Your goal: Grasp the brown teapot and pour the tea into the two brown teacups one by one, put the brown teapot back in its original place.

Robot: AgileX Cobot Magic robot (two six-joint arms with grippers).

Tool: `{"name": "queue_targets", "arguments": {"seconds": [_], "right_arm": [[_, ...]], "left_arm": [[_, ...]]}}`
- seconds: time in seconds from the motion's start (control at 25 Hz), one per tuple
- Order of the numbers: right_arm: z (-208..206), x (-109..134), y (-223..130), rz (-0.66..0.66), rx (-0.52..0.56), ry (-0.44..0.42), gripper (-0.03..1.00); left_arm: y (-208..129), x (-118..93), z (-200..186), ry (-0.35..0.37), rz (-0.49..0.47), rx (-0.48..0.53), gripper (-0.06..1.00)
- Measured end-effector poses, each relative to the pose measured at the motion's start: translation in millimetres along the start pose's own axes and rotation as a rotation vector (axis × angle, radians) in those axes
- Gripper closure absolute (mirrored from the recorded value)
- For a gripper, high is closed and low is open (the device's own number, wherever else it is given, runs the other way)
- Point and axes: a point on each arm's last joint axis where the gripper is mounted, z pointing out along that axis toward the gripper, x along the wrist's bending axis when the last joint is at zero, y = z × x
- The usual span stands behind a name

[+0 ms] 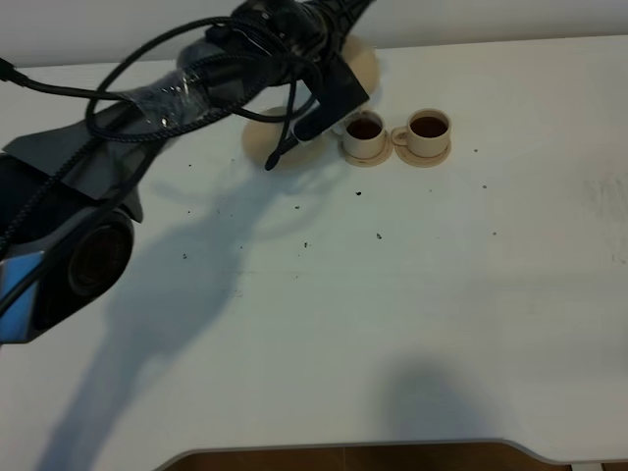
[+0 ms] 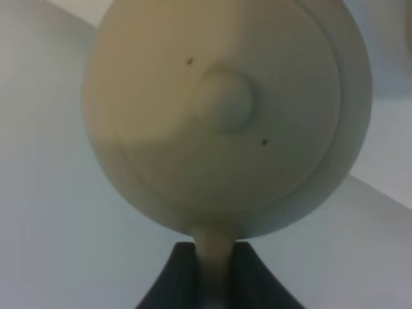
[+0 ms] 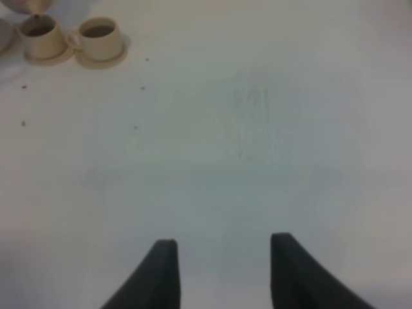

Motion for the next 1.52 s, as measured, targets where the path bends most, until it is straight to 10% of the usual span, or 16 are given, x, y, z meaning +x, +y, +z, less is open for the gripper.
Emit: {"name": "queue_targets", "arguments": {"seconds": [0.48,0.84,1.2,1.52], "right_arm": [[0.0,0.0,0.0,0.0,0.0,0.0,0.61],[0.0,0.0,0.0,0.0,0.0,0.0,0.61],[0.0,0.0,0.0,0.0,0.0,0.0,0.61],[0.0,0.0,0.0,0.0,0.0,0.0,0.61]], "left_arm": [[-42.1,-3.7,-51.0,-0.145,-0.726,0.083,0.84],[-30.7,-21.4,-86.5,-0.534,-1.268,0.088,0.84],[-11.1,-20.1,-93.3,-0.719,-1.567,0.002,0.84],[9.1,-36.6,-82.7,-0.834,-1.623,0.037,0.84]]}}
